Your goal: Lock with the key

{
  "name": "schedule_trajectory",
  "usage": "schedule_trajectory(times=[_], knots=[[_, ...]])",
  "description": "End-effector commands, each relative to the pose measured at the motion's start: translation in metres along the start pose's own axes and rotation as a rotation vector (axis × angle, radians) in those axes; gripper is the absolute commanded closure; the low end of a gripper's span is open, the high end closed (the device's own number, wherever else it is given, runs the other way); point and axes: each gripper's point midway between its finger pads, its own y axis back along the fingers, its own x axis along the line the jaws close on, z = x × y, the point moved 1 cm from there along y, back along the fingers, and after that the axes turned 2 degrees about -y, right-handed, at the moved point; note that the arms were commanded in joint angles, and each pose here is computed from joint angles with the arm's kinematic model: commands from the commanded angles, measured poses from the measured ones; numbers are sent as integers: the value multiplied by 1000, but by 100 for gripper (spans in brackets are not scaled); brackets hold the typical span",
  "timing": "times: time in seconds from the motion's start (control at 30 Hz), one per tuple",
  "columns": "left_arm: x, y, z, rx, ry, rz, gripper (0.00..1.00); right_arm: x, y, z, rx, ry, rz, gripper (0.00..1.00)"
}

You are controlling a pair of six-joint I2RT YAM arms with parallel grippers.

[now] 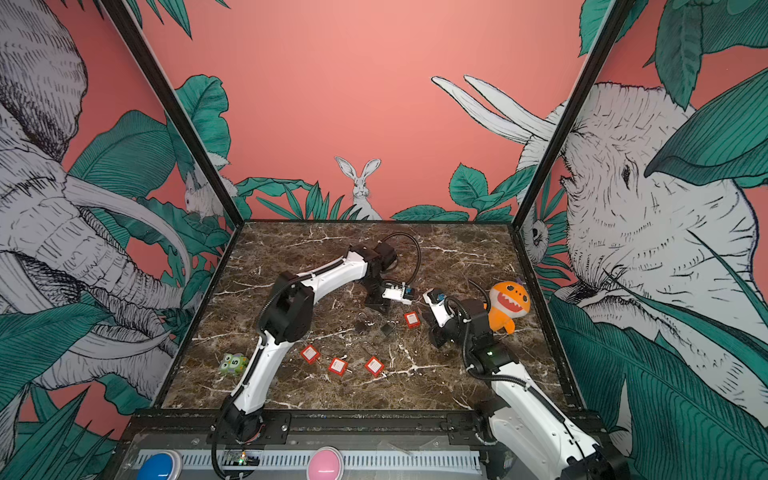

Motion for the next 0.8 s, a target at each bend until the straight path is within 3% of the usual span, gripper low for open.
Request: schedule_trajectory(times=[0.0, 0.17, 0.33, 0.5, 0.77], knots=[[27, 66, 13, -184, 99, 204, 67, -1, -6, 9, 10, -88, -8, 100], [46, 109, -5, -381, 299, 381, 67, 8, -28, -8, 114, -218, -26, 100], [51, 135, -24, -535, 431, 473, 67, 31, -54, -35, 298, -256, -31, 100], [46, 133, -37, -541, 486, 457, 67, 36, -72, -47, 367, -315, -76, 100], [34, 134, -43, -519, 480, 461, 65, 38, -88, -69, 472, -402, -146, 100]])
